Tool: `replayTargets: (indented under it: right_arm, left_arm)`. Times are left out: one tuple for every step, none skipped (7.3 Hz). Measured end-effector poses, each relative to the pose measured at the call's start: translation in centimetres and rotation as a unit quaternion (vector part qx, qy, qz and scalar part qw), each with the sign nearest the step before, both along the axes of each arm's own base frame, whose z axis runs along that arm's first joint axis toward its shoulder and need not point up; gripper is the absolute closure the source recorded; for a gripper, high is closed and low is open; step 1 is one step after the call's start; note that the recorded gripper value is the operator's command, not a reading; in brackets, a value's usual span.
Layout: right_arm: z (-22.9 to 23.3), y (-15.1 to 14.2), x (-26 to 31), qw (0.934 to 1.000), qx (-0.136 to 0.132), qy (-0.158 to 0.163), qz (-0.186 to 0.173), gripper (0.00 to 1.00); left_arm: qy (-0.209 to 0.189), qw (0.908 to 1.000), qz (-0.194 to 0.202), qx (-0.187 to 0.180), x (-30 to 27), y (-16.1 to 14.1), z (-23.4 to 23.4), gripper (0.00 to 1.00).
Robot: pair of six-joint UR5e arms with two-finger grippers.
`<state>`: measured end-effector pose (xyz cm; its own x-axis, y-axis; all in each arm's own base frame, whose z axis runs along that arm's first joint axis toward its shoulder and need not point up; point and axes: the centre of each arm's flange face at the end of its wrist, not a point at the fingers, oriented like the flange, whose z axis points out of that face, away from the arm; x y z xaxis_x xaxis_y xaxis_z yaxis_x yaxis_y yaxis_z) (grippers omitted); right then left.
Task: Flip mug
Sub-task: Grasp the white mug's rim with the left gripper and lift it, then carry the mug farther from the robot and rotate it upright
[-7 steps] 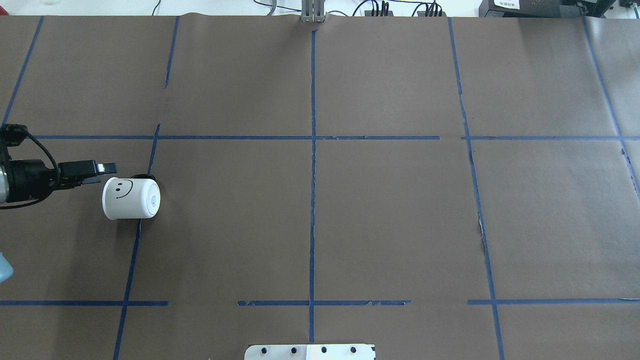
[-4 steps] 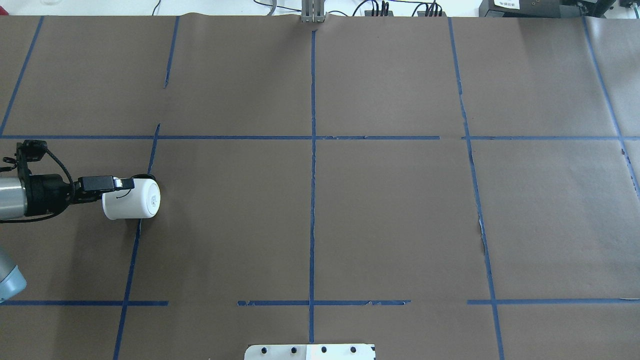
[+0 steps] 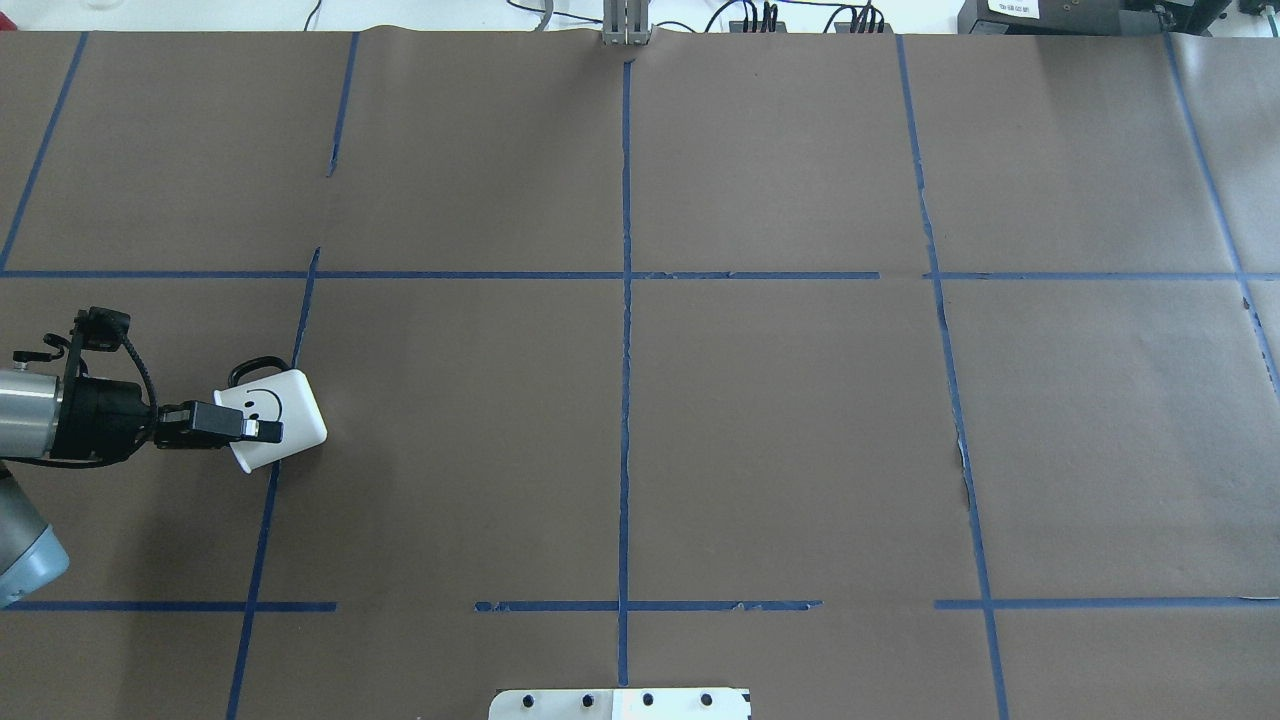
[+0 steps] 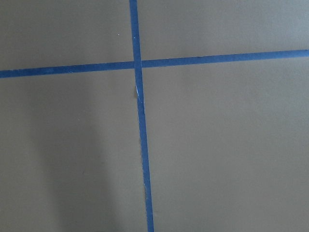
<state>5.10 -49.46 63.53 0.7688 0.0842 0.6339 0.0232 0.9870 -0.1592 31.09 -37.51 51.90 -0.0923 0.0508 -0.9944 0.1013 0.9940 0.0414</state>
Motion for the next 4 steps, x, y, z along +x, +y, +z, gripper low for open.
replayTargets:
  right_arm:
    - [0.0, 0.0, 0.0, 1.0, 0.0, 0.0, 0.0, 0.0]
    - [0.0, 0.0, 0.0, 1.0, 0.0, 0.0, 0.0, 0.0]
    - [0.0, 0.0, 0.0, 1.0, 0.0, 0.0, 0.0, 0.0]
    - [0.0, 0.0, 0.0, 1.0, 0.0, 0.0, 0.0, 0.0]
  left_arm:
    - [0.022, 0.9997, -0.002, -0.013, 0.5, -1.7, -2.6, 1.0]
    - [0.042, 0.9988, -0.008, -0.023, 0.7, -3.6, -5.2, 1.0]
    - [0.055, 0.9979, -0.014, -0.031, 0.7, -5.3, -7.3, 1.0]
    - [0.051, 0.9976, -0.018, -0.044, 1.1, -6.8, -9.0, 1.0]
